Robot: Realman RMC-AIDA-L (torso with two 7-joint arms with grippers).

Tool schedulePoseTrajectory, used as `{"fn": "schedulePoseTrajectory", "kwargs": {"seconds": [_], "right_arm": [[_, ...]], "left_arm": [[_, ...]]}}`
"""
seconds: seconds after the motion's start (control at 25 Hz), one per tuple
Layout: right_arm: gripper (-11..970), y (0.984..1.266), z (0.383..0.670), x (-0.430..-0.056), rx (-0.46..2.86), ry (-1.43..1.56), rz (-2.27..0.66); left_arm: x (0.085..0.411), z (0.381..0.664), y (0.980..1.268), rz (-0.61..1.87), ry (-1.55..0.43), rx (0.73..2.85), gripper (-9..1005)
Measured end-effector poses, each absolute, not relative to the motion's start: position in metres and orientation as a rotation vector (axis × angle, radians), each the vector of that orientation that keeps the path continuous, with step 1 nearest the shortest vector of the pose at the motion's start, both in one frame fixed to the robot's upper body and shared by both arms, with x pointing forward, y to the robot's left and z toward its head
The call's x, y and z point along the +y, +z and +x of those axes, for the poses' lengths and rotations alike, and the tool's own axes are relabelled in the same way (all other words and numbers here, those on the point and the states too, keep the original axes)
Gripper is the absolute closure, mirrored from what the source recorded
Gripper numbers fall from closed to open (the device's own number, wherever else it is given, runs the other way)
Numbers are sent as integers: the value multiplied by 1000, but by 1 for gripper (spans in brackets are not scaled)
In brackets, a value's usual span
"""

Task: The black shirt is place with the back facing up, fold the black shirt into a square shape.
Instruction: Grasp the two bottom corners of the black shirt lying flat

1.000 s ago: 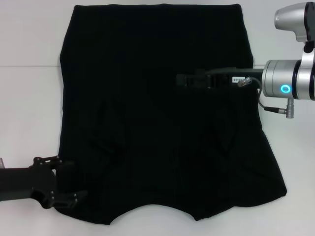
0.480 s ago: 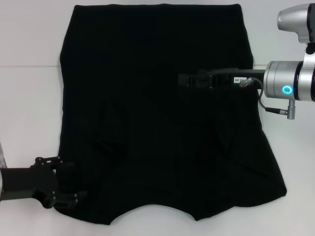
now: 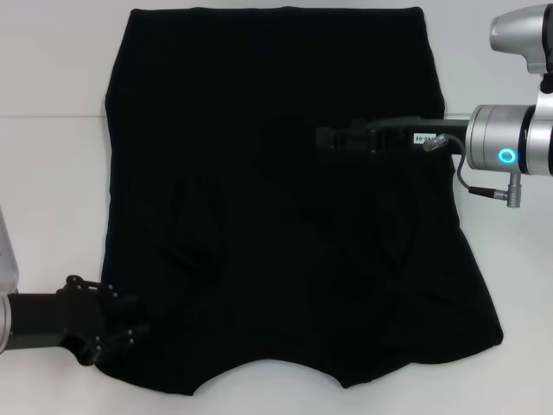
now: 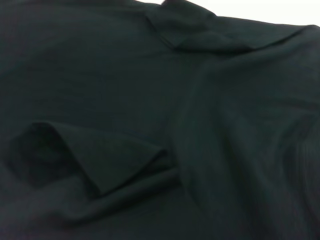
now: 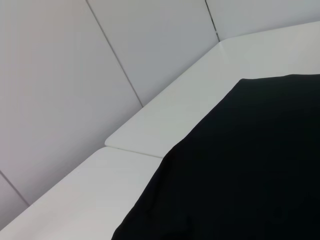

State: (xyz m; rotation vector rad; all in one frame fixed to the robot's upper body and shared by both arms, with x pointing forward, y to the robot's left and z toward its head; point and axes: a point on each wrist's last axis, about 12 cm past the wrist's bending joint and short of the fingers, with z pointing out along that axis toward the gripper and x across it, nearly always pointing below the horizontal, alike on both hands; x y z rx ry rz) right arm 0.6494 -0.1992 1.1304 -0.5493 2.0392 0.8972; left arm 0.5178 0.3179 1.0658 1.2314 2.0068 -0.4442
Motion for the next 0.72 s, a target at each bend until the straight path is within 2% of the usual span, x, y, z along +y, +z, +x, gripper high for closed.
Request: {"fn": "schedulePoseTrajectory", "kwargs": {"seconds": [0.28,0.48,0.72], "right_arm": [[106,1131,650,-200,2037,885,-546],[106,1131,651,-200,2035,880,-547],[106,1131,652,-201,2036,871,-539]], "left_arm": [[317,519,1066,1243,-444,2008,586],[316,521,1067,1241,-445,2009,850],[319,520,1068,1206,-452,2020,965]]}}
